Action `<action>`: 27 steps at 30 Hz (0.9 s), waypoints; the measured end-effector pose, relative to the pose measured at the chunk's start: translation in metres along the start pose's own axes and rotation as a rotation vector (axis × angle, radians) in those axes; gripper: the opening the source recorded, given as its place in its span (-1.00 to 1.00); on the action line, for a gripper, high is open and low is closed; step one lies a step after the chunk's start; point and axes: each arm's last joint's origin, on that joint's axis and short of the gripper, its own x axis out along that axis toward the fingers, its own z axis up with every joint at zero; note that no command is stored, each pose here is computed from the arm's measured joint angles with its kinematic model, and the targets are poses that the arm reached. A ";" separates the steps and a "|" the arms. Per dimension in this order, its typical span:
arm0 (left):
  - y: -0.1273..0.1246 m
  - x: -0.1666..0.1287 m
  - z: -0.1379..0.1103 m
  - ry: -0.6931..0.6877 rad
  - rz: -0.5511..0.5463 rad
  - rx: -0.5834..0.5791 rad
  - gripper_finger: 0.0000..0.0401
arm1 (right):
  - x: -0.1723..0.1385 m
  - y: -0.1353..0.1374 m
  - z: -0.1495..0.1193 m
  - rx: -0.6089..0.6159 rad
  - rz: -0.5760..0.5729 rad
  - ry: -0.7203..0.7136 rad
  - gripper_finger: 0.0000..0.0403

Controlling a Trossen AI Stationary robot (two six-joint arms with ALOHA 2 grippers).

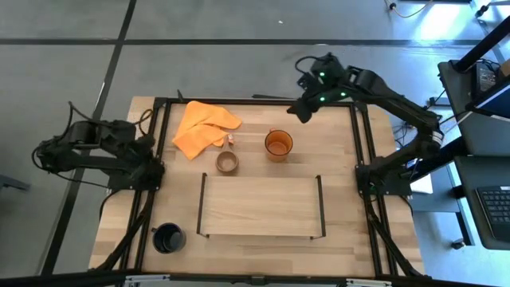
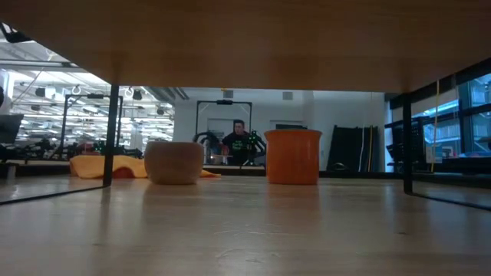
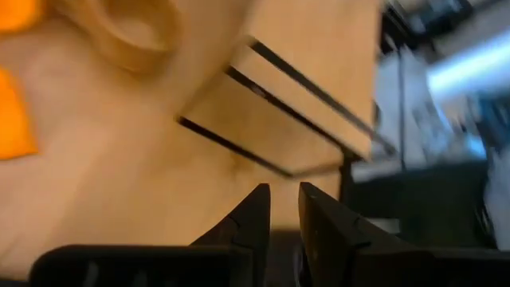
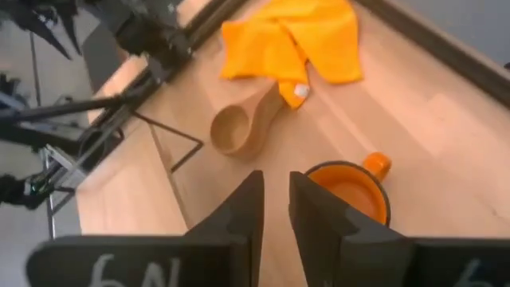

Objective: Stack small to large cups/mugs on shelf
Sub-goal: Put the dark blue mug on the shelf

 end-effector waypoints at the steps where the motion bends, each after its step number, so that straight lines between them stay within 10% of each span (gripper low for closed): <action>1: -0.001 0.001 0.000 0.028 -0.024 0.032 -0.69 | 0.006 -0.002 0.001 0.004 0.008 0.019 -0.68; 10: -0.001 0.026 0.006 0.370 0.003 0.213 -0.69 | 0.028 -0.001 0.002 -0.021 0.175 0.120 -0.68; 19: -0.027 0.035 0.038 0.547 0.304 0.457 -0.69 | 0.019 0.023 0.008 -0.153 0.357 0.021 -0.68; 27: -0.064 0.034 0.047 0.579 0.173 0.426 -0.69 | 0.015 0.028 0.013 -0.172 0.395 -0.043 -0.68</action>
